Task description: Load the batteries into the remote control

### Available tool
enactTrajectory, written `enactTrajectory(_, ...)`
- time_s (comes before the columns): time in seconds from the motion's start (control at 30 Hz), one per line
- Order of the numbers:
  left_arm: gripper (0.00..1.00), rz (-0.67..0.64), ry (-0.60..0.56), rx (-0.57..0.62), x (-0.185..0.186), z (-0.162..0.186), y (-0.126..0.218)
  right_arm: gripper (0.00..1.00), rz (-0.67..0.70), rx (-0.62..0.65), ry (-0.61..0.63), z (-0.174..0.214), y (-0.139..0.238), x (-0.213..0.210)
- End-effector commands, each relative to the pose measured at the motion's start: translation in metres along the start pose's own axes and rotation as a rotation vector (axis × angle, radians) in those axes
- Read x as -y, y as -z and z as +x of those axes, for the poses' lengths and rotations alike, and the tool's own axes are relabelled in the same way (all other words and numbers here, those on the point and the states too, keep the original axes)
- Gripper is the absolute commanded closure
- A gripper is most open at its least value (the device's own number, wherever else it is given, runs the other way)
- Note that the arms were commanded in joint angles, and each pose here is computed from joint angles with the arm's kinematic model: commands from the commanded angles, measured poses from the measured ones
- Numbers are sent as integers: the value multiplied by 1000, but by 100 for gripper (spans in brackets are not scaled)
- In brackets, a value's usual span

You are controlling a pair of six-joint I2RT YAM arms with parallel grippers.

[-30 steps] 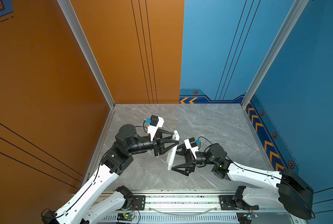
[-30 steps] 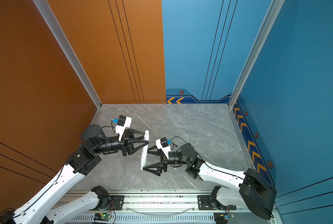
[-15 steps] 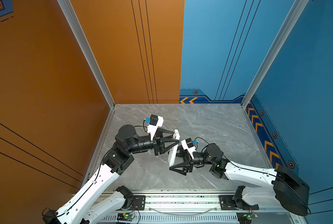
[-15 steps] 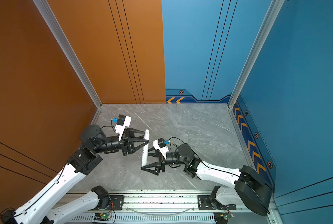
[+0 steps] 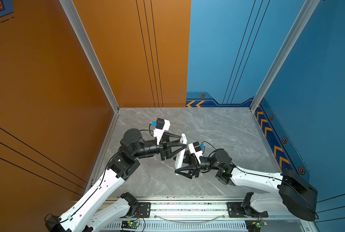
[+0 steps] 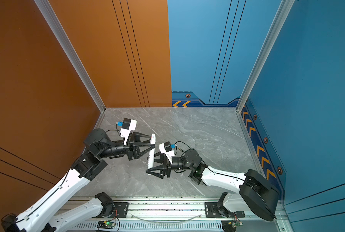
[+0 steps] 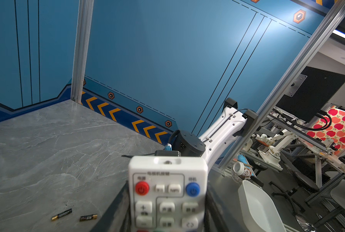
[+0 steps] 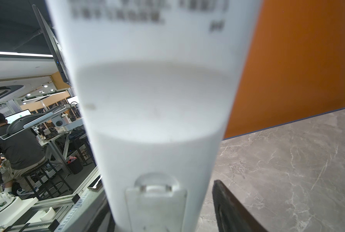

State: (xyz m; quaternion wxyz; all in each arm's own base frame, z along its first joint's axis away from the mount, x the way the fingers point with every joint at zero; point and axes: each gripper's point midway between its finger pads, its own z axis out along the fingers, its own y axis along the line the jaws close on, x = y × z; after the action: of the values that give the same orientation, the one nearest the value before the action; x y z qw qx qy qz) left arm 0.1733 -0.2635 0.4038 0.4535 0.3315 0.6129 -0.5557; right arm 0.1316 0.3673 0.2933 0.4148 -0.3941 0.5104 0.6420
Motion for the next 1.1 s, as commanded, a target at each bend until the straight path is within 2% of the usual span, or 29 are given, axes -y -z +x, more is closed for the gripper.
enactTrajectory(0.0,100,33,-23,22,8,-5,-1,34,-47,30,23,-11,-3,-11)
enactTrajectory(0.2,100,30,-22,23,6,-5,-1,44,-36,28,21,-9,-2,-8)
enactTrajectory(0.5,99,7,-13,25,0,-3,-3,70,-20,33,25,-10,1,-6)
enactTrajectory(0.67,77,-56,-4,18,-13,2,-3,77,39,25,36,-10,6,1)
enactTrajectory(0.83,42,-101,-7,9,-20,4,-2,83,122,-13,60,-6,11,11)
enactTrajectory(1.07,27,-139,-20,8,-23,5,3,90,244,-78,70,2,17,29)
